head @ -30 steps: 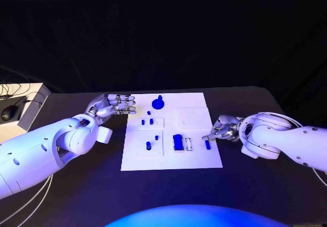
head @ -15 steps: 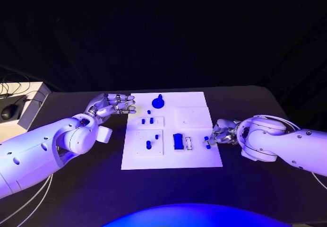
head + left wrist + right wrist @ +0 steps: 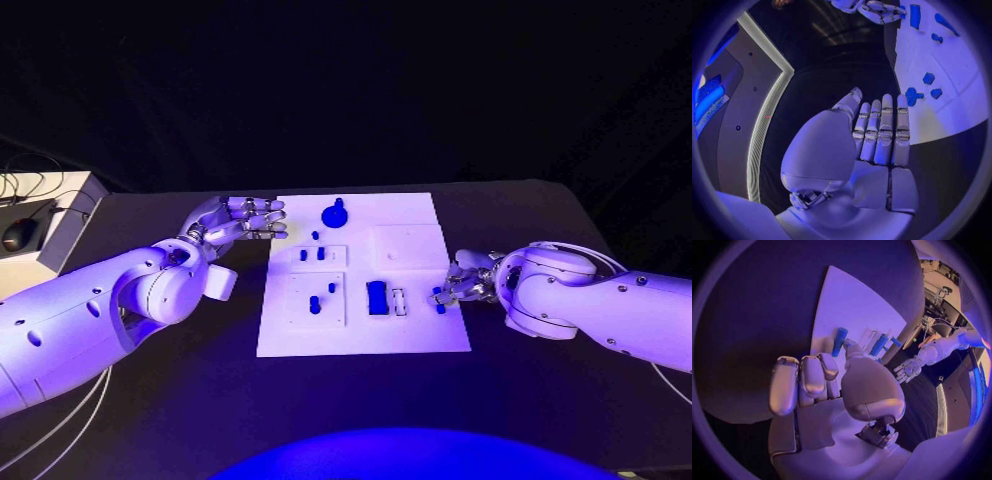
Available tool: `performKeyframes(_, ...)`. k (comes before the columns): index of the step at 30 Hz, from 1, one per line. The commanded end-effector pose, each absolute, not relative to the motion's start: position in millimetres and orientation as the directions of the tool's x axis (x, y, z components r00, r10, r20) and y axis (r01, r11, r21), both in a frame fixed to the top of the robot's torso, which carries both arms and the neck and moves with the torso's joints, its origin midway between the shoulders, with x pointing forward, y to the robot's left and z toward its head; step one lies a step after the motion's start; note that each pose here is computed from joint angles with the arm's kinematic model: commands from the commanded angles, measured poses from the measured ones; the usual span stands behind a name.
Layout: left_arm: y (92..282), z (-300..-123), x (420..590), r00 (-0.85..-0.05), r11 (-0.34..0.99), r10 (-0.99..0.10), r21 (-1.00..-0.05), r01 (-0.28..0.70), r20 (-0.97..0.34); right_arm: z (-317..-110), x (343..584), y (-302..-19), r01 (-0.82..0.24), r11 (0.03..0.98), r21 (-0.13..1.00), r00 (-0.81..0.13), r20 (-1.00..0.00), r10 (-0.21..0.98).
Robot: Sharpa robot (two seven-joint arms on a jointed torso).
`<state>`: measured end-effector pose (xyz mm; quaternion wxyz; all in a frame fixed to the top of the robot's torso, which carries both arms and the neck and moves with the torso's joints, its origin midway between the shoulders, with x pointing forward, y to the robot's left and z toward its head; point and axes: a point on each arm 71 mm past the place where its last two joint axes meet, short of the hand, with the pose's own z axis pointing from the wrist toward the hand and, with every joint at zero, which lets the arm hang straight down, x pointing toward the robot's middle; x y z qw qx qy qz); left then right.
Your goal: Assemble the parts on the task board
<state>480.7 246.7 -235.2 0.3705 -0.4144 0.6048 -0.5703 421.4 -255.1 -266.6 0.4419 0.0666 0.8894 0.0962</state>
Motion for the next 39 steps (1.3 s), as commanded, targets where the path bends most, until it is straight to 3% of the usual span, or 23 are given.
performKeyframes(1,245.6,-234.6,480.0,-0.391,-0.006,-0.92,-0.997,-0.075,0.035,-278.7,414.4,-252.5,0.013,0.982,0.19,-0.646,-0.747,0.154)
performKeyframes(19,245.5,-234.1,479.6,-0.391,-0.006,-0.92,-0.997,-0.073,0.034,-281.4,408.8,-241.2,-0.035,0.966,0.255,-0.67,-0.723,0.167)
performKeyframes(39,245.8,-234.1,479.5,-0.391,-0.006,-0.92,-0.997,-0.074,0.034,-257.6,414.5,-235.2,0.078,0.893,0.443,-0.602,-0.693,0.397)
